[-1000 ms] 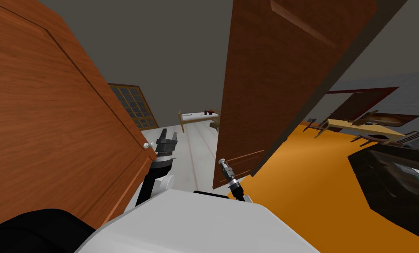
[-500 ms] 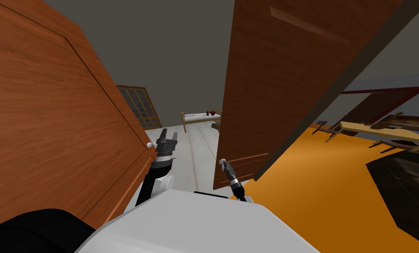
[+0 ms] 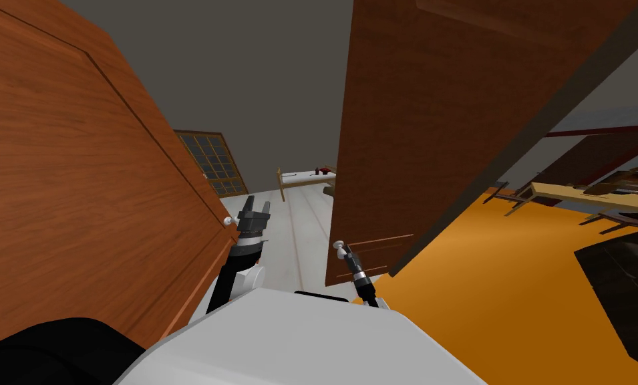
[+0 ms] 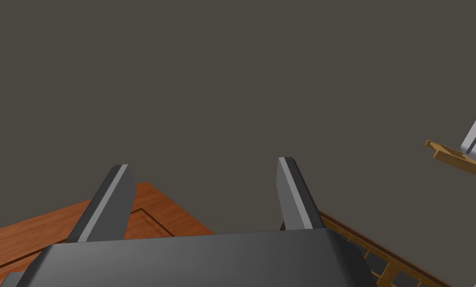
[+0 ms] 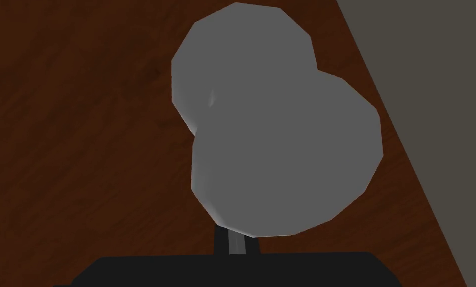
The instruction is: Push the door open
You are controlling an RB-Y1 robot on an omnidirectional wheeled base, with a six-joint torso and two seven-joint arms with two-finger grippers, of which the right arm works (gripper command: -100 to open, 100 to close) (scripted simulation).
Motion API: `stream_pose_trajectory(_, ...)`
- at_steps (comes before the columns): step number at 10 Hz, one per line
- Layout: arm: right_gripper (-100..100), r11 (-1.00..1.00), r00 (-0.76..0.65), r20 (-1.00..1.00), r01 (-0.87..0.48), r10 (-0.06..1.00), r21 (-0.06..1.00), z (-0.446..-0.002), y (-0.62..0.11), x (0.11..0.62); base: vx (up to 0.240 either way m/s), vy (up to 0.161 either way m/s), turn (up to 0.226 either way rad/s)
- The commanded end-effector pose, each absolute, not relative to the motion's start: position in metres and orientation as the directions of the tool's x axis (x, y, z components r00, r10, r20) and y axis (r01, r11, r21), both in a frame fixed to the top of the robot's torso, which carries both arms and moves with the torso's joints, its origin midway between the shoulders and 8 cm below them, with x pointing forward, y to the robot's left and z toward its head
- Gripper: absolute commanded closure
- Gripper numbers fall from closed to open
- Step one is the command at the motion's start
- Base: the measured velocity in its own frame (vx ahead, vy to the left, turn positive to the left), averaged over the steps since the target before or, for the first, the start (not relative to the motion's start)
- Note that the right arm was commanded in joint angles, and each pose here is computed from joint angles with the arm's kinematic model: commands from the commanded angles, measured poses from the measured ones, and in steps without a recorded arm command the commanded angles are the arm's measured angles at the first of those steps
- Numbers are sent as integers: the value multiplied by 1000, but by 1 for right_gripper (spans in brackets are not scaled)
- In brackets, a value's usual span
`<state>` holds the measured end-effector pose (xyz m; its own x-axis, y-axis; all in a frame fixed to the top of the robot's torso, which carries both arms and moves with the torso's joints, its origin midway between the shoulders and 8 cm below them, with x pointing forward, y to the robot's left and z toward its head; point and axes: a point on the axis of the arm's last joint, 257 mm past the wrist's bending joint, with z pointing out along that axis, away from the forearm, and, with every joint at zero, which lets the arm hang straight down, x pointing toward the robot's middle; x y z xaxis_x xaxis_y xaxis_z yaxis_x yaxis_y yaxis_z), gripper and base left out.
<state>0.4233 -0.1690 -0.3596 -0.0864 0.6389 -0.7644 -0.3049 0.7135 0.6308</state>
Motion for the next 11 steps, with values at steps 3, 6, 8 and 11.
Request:
stream_pose_trajectory(3, -100, 780, -77, -833, -315, 547, 541, -365, -177, 422, -64, 40, -60)
stream_pose_trajectory(6, -100, 837, -67, -894, -327, 442, 438, -372, -187, 420, -104, 65, -81)
stream_pose_trajectory(8, -100, 859, -59, -918, -332, 393, 389, -374, -190, 420, -55, 31, -37)
stream_pose_trajectory(11, -100, 890, -47, -951, -341, 306, 303, -378, -198, 419, -63, 42, -59)
